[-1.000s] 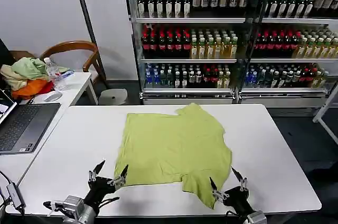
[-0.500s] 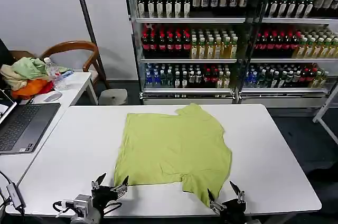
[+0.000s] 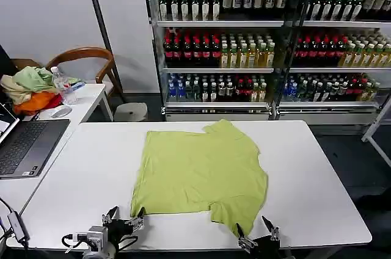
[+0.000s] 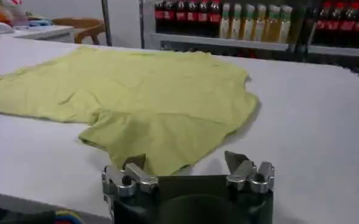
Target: Fold and organize the clothes.
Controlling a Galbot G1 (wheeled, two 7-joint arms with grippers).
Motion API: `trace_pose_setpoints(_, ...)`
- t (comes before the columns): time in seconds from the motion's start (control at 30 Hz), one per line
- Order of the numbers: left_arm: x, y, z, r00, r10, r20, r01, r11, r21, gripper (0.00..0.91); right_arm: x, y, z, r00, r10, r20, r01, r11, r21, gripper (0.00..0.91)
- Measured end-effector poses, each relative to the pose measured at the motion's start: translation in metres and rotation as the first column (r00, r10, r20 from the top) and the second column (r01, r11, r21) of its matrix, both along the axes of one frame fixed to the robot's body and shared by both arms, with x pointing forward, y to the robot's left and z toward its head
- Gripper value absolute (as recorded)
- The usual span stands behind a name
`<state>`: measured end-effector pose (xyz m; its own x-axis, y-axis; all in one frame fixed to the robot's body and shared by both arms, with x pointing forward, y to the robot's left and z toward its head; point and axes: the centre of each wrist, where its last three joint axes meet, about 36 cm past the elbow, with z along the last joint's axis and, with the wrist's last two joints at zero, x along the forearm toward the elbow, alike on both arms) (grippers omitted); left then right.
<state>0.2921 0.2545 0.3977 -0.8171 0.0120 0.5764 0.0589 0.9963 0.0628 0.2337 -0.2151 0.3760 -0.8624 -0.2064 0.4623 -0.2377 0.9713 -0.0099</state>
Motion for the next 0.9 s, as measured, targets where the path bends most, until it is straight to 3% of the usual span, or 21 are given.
trace_pose_setpoints(0.47,-0.008,-0.01,-0.004,0.999,-0.035,-0.009,0.035,0.999,0.004,0.04,0.003,0.006,-0.004,1.0,0.006,-0.028,-0.005,0.999,0.037,0.0)
trace_pose_setpoints(0.9,-0.011,-0.015,-0.005,0.997,-0.078,0.016,0.078,0.997,-0.011,0.04,-0.001,0.0,0.005,0.999,0.036,0.006,-0.036,0.999,0.022,0.0)
